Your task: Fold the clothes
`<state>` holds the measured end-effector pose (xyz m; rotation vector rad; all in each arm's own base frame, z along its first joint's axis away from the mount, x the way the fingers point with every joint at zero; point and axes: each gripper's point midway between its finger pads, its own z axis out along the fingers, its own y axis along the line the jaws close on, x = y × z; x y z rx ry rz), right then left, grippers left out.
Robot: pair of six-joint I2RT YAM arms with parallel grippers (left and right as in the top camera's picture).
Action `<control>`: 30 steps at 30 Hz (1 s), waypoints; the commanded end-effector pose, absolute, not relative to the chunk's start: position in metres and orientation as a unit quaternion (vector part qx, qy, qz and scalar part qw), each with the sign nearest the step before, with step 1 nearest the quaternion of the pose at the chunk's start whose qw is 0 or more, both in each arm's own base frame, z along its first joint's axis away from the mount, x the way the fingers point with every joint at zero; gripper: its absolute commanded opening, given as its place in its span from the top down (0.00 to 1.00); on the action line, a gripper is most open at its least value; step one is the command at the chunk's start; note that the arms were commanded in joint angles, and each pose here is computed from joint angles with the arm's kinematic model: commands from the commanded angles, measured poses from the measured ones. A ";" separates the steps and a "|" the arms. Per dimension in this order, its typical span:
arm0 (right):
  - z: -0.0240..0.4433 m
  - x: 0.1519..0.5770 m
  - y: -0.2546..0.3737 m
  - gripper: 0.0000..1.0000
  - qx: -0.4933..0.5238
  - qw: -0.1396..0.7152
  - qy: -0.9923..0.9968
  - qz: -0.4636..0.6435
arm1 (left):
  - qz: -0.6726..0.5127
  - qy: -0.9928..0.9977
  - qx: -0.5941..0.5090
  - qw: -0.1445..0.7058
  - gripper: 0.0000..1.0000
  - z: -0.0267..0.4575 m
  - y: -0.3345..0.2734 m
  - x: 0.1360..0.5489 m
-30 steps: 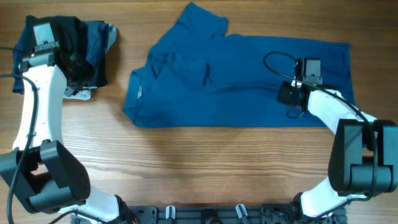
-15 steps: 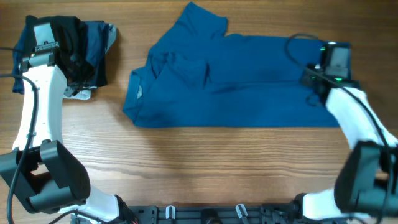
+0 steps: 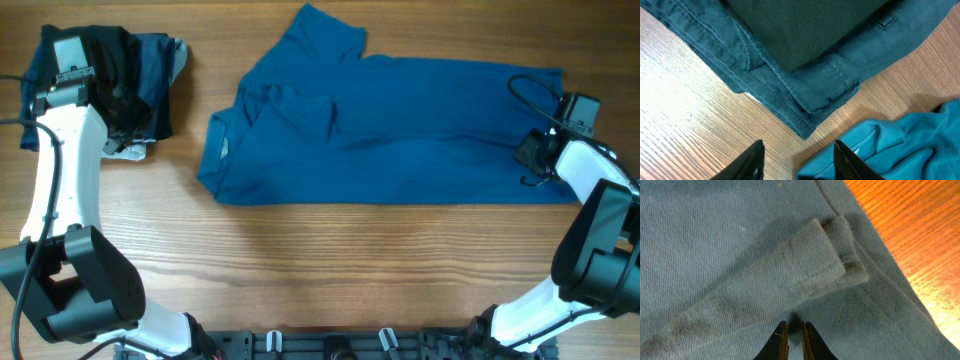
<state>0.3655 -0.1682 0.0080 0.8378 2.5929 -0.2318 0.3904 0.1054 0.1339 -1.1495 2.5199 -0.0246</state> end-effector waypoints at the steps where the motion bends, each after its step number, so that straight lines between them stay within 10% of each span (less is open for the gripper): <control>1: -0.010 0.369 -0.167 0.89 0.305 0.199 0.928 -0.074 | -0.012 0.895 -0.406 0.184 0.56 0.132 0.105 0.393; 6: 0.003 0.407 -0.182 0.87 0.303 0.284 0.906 -0.078 | -0.013 0.895 -0.404 0.186 0.61 0.133 0.105 0.394; 10: 0.036 0.440 -0.187 0.66 0.272 0.362 0.889 -0.071 | -0.023 0.912 -0.342 0.226 0.68 0.141 0.078 0.420; 24: 0.259 0.462 -0.152 0.47 0.199 0.384 0.901 0.026 | -0.184 0.871 -0.105 0.444 0.76 0.299 -0.094 0.543; 30: 0.250 0.505 -0.169 0.44 0.191 0.433 0.881 0.017 | -0.237 0.842 -0.068 0.481 0.75 0.275 -0.131 0.629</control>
